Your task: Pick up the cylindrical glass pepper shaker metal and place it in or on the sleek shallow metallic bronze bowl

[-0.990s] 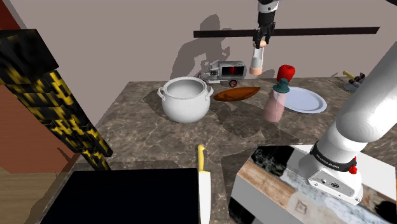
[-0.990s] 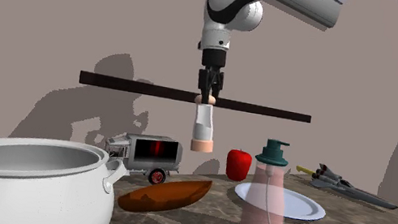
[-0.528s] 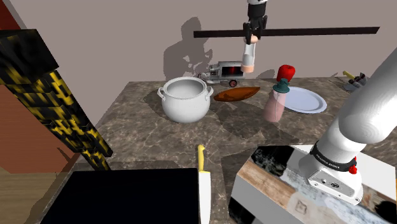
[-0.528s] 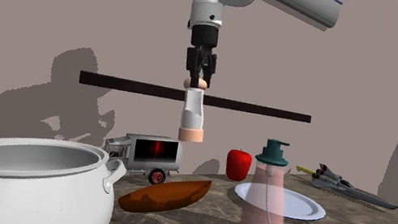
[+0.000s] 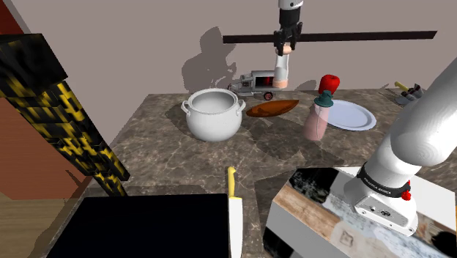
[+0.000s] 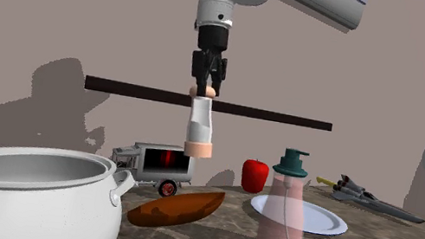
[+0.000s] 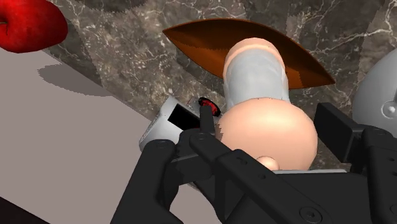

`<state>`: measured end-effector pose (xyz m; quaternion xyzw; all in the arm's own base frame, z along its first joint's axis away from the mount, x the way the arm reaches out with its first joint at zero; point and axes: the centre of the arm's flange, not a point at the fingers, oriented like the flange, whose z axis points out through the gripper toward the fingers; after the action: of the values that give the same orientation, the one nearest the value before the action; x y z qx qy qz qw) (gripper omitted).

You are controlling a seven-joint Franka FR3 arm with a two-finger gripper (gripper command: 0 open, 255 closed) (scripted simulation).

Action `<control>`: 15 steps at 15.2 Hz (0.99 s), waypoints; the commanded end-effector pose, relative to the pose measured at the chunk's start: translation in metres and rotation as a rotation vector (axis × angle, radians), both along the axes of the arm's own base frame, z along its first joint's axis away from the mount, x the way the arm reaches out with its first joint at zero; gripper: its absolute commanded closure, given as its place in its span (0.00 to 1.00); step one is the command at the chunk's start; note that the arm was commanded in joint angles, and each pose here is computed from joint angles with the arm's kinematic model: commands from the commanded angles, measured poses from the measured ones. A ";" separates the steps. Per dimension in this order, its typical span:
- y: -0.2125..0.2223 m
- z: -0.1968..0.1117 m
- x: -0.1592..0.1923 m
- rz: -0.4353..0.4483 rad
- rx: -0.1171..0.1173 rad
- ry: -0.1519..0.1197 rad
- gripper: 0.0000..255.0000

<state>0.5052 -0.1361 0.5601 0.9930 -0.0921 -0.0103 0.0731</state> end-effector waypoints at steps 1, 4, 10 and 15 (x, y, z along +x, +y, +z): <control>0.000 -0.010 0.000 0.000 0.000 -0.001 1.00; 0.000 -0.026 0.000 0.000 0.000 -0.001 1.00; 0.000 -0.058 0.000 0.000 0.000 -0.001 1.00; 0.000 -0.084 0.000 0.000 0.000 -0.001 1.00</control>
<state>0.5044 -0.1354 0.4806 0.9930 -0.0922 -0.0104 0.0731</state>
